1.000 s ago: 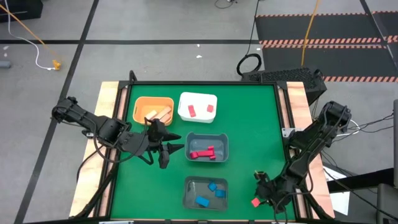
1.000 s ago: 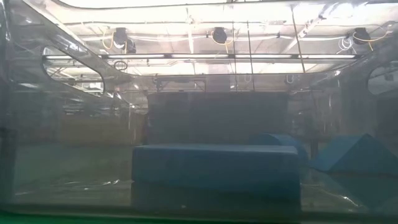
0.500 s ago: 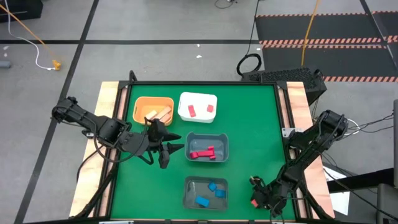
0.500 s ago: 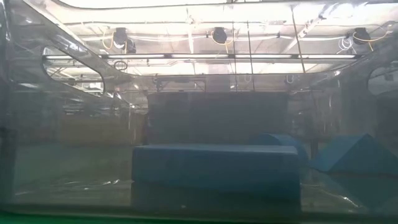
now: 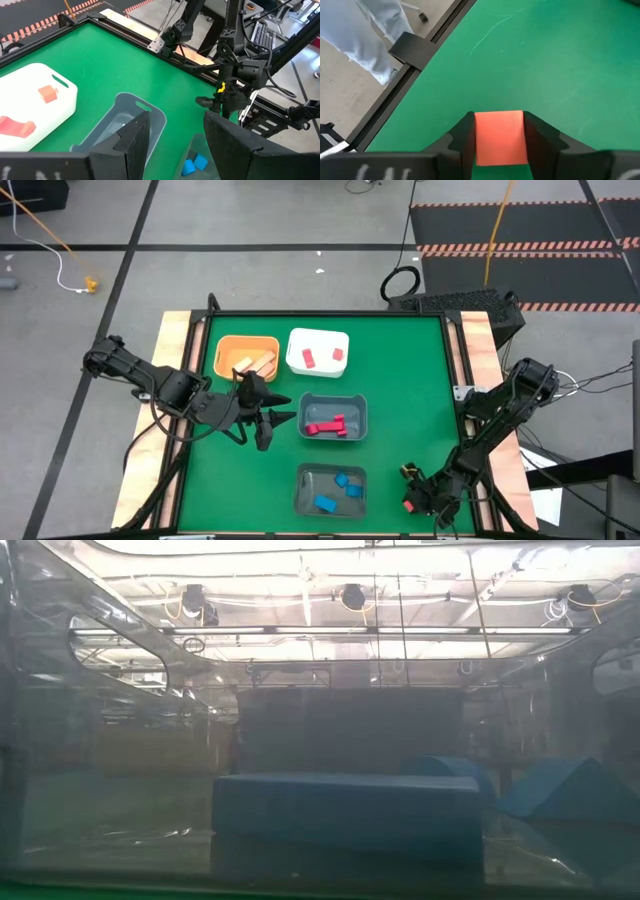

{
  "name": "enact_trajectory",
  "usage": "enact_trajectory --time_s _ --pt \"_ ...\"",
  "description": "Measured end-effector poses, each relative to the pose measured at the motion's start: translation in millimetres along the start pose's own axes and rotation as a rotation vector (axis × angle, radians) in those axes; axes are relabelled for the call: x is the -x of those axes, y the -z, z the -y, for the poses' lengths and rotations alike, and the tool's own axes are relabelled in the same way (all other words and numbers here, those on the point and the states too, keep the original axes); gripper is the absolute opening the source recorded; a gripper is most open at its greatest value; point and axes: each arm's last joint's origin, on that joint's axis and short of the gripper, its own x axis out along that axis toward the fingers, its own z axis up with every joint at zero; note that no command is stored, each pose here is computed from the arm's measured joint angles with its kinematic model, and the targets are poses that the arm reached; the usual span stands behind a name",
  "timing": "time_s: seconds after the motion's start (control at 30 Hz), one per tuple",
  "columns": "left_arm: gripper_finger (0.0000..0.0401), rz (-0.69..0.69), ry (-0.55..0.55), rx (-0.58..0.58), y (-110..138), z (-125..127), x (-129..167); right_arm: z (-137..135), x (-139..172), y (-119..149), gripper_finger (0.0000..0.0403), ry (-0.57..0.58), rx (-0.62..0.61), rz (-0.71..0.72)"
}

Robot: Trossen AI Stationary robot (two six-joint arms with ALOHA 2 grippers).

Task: Sort & place blocks by color
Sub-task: Put the orange wooden block into the white bin

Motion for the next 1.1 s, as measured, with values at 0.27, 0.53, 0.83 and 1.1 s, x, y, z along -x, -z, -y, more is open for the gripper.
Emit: enact_trajectory --time_s 0.27,0.53,0.83,1.1 --pt "0.0186 0.000 0.000 -0.013 0.0 0.0 0.0 -1.3 13.4 -7.0 0.0116 -0.033 -0.143 0.046" --pt "0.0186 0.004 -0.010 -0.104 -1.9 -2.4 -1.7 11.2 60.2 -36.5 0.0116 0.046 -0.250 0.330" --pt "0.0186 0.027 -0.102 -0.211 -16.7 -23.3 -13.9 78.8 116.6 -64.3 0.0116 0.538 -0.270 0.635" --pt "0.0186 0.052 -0.266 -0.263 -41.0 -63.4 -29.4 162.7 134.4 -67.6 0.0116 0.730 -0.300 0.613"
